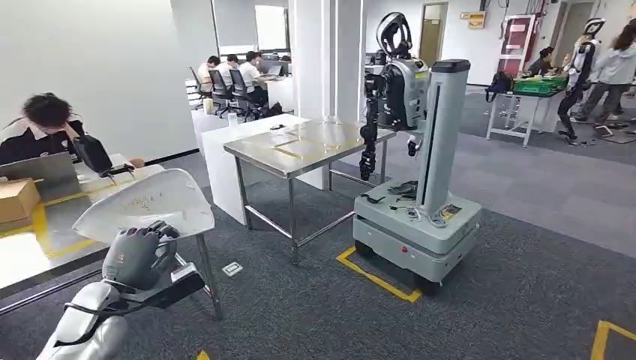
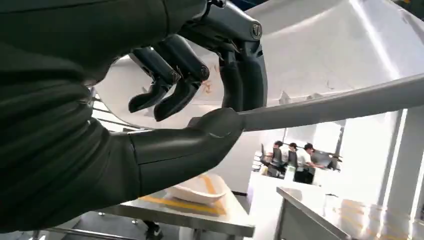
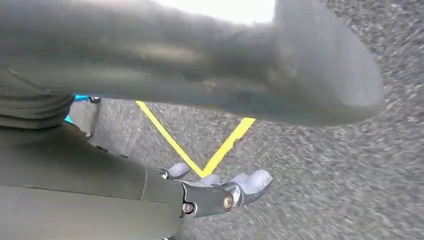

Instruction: Take the parts from the cabinet and place them on the table.

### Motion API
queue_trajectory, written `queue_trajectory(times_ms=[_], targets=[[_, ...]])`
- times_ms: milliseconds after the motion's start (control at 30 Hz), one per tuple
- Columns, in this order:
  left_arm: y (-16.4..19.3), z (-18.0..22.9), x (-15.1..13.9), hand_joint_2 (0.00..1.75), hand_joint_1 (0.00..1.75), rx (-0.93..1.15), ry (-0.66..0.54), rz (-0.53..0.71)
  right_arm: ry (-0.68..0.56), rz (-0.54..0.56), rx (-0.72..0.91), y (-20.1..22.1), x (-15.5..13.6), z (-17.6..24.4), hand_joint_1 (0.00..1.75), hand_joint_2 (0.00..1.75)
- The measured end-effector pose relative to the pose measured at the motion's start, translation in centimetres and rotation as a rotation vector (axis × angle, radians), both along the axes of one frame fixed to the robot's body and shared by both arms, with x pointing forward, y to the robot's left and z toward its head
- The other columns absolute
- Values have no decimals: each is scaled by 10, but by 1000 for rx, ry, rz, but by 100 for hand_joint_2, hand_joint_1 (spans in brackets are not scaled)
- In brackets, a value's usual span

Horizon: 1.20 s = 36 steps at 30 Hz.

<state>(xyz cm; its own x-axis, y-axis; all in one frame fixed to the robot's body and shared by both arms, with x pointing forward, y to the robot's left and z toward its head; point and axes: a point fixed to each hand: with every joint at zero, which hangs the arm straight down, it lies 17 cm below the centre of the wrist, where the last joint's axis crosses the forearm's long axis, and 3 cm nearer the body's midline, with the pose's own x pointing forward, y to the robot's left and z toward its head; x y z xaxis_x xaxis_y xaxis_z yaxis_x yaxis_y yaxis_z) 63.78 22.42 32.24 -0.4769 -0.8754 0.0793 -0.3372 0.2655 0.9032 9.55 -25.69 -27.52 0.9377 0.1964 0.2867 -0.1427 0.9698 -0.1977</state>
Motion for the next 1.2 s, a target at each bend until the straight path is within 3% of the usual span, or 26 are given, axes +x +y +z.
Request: queue_trajectory(times_ms=[967, 1200], targets=[[1, 2, 3, 175, 175, 8, 11, 7, 3, -10, 2, 1, -1, 0, 0, 0], [-6, 8, 5, 175, 175, 12, 14, -2, 16, -86, 55, 6, 2, 0, 0, 0]])
